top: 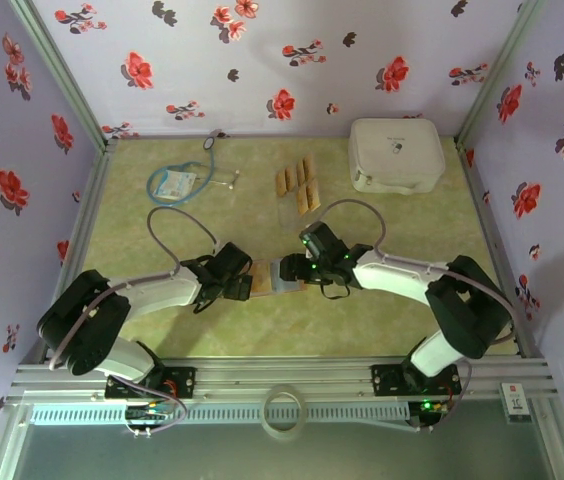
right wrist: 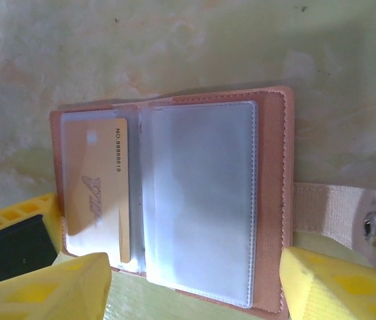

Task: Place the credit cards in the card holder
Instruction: Flip over the card slot in the card holder.

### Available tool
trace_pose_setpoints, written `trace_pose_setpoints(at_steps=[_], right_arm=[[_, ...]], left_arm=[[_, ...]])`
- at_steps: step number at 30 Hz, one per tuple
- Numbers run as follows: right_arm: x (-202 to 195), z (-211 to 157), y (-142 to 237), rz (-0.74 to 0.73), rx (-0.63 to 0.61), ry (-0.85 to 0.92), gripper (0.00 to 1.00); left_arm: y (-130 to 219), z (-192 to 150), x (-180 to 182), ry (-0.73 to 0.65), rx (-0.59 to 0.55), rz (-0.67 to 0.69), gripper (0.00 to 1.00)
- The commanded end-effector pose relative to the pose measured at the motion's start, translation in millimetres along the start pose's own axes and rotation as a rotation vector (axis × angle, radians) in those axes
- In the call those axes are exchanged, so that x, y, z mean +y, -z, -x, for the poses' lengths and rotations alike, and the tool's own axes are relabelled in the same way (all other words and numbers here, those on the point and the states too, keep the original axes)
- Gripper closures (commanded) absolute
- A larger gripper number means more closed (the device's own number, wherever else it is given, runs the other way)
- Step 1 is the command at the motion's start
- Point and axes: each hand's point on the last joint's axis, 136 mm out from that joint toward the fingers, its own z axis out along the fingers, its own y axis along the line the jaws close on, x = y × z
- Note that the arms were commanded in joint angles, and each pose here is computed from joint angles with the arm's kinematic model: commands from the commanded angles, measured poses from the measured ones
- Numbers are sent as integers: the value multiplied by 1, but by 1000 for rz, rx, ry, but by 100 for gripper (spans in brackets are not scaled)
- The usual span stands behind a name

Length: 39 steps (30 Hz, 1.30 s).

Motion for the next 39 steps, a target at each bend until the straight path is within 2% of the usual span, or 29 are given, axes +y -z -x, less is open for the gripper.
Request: trace_pose_setpoints(at_steps=[1, 18, 26, 39], right_arm=[[11, 7, -3, 28, -10, 21, 33], [4, -1, -27, 13, 34, 4, 37], [18, -6, -34, 82, 64, -14, 39], [56, 5, -20, 203, 43, -19, 40]], left_arm=[[-5, -9, 5, -6, 18, 36, 0], [-6, -8, 3, -16, 18, 36, 0], [-7, -7, 2, -18, 17, 34, 0], [-3, -4, 1, -9, 0, 28, 0]])
